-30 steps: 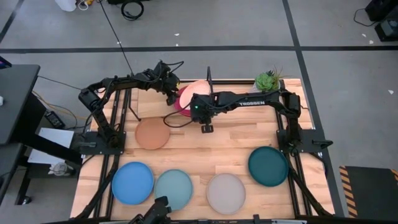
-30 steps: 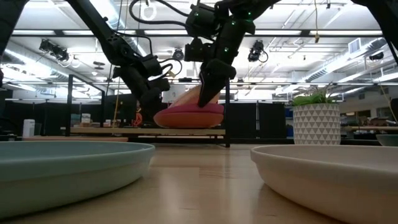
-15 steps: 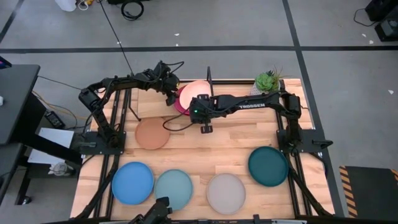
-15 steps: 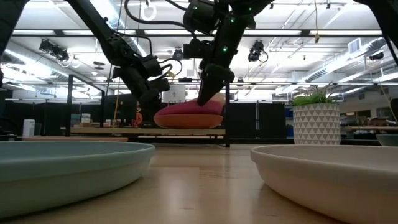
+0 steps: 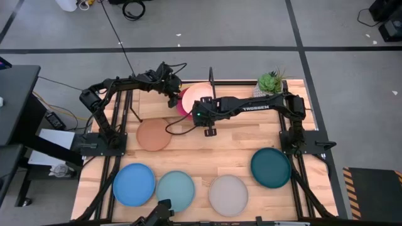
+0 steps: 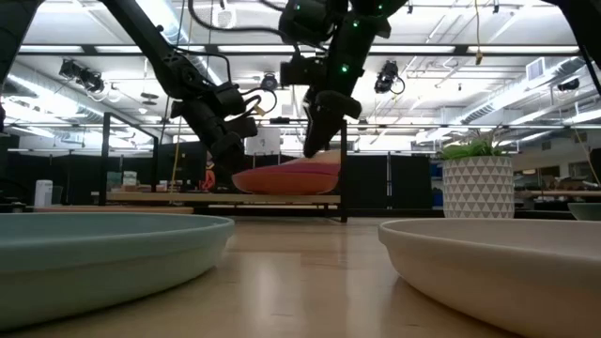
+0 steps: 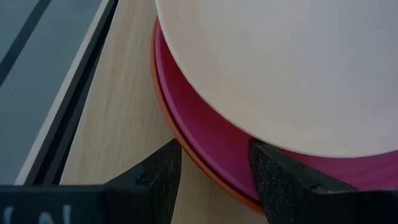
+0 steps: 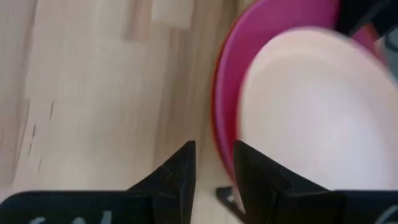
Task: Place and stack plates onto a shelf
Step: Put the white plate on the shelf
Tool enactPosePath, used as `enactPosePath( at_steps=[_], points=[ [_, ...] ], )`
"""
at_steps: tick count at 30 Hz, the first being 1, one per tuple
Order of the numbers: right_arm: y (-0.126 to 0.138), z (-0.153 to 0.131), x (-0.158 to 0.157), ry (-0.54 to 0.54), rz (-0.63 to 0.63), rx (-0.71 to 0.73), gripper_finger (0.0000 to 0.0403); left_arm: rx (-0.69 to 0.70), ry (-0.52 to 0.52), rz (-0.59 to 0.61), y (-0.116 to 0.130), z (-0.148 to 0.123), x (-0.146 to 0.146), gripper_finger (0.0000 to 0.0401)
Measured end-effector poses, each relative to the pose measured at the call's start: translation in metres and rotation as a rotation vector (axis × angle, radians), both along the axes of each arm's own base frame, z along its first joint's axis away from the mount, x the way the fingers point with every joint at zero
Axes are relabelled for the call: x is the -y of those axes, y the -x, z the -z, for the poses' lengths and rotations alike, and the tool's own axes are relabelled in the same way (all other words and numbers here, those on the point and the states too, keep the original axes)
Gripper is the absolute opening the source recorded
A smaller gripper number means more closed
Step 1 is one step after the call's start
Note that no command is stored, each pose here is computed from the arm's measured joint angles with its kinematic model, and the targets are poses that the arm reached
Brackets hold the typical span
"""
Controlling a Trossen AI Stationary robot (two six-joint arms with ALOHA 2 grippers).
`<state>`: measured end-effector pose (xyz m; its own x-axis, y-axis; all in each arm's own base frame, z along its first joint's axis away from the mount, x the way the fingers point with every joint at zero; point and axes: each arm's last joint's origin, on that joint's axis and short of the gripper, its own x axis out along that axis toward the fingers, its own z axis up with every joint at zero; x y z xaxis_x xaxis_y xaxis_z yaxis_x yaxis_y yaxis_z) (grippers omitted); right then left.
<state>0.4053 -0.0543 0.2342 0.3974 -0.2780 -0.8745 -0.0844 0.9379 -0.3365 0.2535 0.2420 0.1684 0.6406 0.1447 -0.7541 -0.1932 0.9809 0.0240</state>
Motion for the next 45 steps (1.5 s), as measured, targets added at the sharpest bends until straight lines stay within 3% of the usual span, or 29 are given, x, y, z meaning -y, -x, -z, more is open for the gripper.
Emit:
enactPosePath(
  at_steps=[3,10,16,20,34,45],
  points=[
    [0.001,0.000,0.001,0.016,0.001,-0.014,0.0121,-0.001,0.000,0.000,0.000,0.000,0.000,0.0192],
    [0.001,-0.001,-0.003,0.177,-0.081,-0.073,0.0180,-0.003,0.000,-0.002,0.000,0.000,0.000,0.0192],
    [0.000,-0.003,-0.017,0.213,-0.180,-0.089,0.0207,-0.003,-0.001,-0.002,0.000,0.000,0.000,0.0192],
    [-0.002,-0.003,-0.015,0.286,-0.193,-0.095,0.0195,-0.003,0.001,-0.004,0.000,0.000,0.000,0.0192],
    [0.001,0.008,0.008,0.323,-0.172,-0.119,0.0159,-0.005,-0.001,-0.002,-0.001,0.000,0.001,0.0192],
    [0.002,0.009,0.015,0.255,-0.207,-0.110,0.0088,-0.005,-0.001,-0.001,-0.001,0.000,0.001,0.0192]
  ],
)
